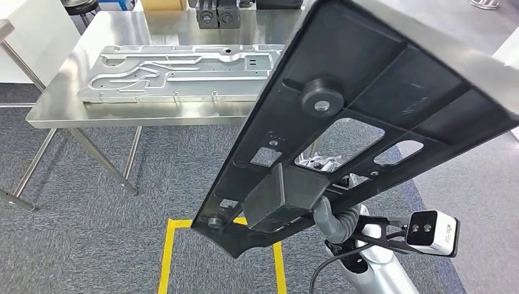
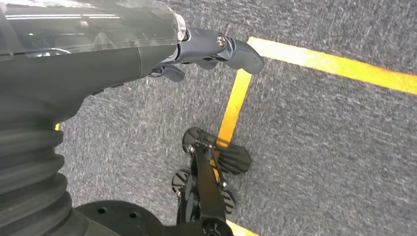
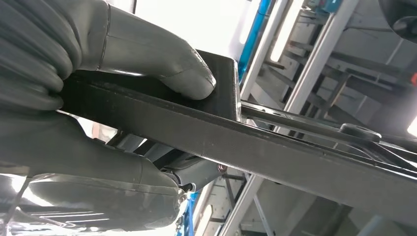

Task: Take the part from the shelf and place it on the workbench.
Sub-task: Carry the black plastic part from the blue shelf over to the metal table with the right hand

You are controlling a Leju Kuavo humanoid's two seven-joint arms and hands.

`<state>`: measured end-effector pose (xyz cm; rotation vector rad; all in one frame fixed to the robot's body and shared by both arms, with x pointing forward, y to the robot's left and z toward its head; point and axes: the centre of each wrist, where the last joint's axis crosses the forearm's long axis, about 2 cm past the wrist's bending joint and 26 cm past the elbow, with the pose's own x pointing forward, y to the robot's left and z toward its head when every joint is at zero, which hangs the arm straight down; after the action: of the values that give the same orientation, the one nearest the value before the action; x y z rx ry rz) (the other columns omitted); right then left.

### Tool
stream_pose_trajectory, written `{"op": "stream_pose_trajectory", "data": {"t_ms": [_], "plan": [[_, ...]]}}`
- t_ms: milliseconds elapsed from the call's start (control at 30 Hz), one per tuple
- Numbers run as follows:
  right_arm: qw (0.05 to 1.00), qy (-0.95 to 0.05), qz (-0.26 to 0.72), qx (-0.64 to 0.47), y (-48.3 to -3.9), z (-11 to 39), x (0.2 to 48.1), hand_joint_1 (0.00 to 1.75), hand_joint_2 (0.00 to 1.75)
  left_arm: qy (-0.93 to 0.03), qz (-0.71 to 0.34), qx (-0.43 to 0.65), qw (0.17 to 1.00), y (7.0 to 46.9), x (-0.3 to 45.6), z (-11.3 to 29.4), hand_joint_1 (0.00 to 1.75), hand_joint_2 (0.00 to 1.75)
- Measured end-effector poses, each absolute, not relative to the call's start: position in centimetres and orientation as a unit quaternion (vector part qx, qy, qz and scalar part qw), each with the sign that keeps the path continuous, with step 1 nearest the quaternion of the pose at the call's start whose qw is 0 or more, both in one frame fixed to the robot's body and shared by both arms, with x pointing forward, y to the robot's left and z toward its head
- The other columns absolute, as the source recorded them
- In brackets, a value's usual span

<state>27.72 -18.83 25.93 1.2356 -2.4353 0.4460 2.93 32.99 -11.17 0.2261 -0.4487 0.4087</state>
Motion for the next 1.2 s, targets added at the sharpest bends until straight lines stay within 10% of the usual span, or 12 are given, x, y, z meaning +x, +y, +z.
{"op": "stream_pose_trajectory", "data": {"t_ms": [1200], "plan": [[0.192,-0.867,0.158,0.432,-19.02,25.91,27.96,1.75,1.75,-0.222,0.201,0.111,0.948,32.83,2.84,-11.19,0.00,1.75]]}}
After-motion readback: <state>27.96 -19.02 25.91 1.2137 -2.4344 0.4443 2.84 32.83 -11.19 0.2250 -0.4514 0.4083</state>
